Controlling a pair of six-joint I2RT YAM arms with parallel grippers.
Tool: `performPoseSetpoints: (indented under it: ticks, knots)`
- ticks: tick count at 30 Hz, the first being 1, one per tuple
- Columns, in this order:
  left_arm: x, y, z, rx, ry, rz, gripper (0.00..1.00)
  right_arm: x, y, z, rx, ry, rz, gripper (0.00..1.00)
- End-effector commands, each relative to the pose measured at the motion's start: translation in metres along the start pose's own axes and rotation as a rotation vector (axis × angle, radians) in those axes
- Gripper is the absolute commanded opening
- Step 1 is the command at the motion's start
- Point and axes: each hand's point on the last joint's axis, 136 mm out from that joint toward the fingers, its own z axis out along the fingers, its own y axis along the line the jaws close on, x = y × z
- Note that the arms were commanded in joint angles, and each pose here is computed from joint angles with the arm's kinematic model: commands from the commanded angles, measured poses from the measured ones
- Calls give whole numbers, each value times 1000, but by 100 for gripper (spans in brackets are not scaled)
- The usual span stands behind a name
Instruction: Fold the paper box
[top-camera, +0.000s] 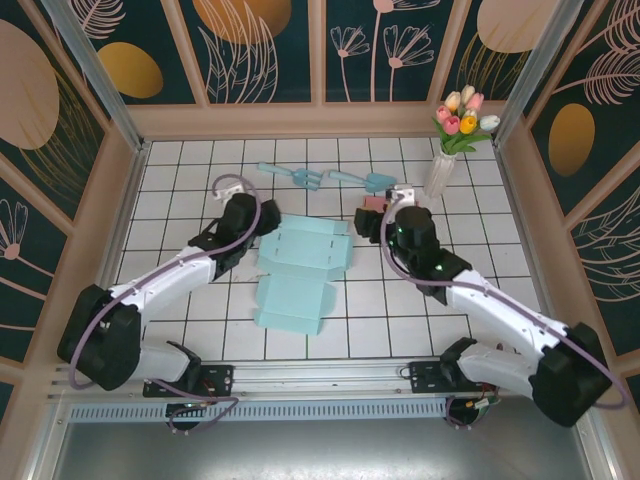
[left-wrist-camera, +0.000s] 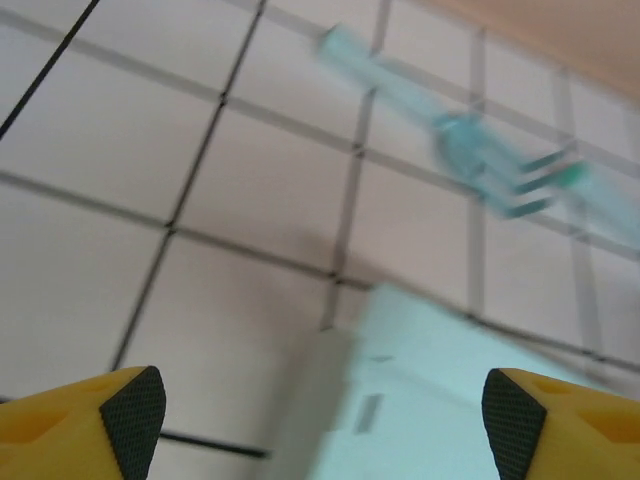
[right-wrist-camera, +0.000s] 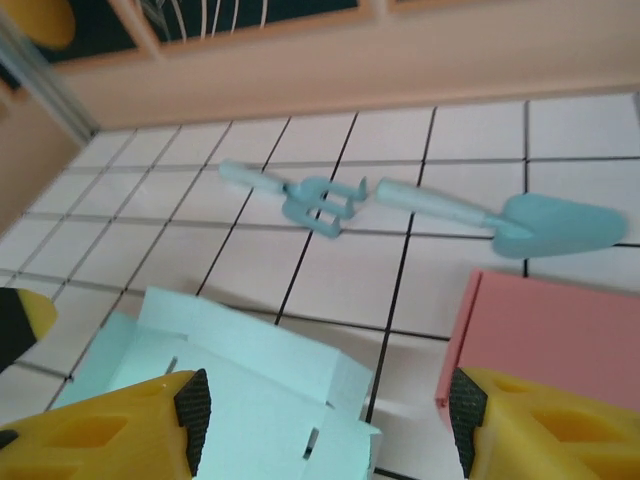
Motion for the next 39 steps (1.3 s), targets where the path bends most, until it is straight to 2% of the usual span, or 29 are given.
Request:
performPoseSetpoints:
  ticks: [1,6,9,15,16,18,20,23,27,32,36,39]
  knots:
    - [15,-23,10,130,39,57,84,2,19,14,-60,79,-77,66]
    - [20,-12,28,52,36,100,82,10,25,36,-59,190,-198,66]
    - [26,-14,34,68,49,122,73,12,27,42,-72,213,-249,66]
    - [33,-28,33,157,62,179,16,21,47,53,-203,322,-434,66]
    - [32,-33,26,191,41,188,9,24,51,55,-230,356,-467,66]
    - [26,-42,9,241,-26,206,2,34,57,57,-290,432,-539,66]
    - [22,-52,-13,266,-113,246,0,42,64,57,-358,506,-607,66]
    - [19,-66,-47,334,-249,308,0,44,68,56,-383,582,-686,65]
    - [17,-64,-83,456,-408,303,0,43,73,49,-390,631,-839,65]
    - [15,-54,-113,545,-535,306,0,48,84,27,-453,687,-1007,66]
    - [17,-51,-141,644,-637,335,0,47,83,19,-481,718,-1043,66]
    - [18,-48,-149,665,-676,356,0,49,81,14,-502,736,-1069,66]
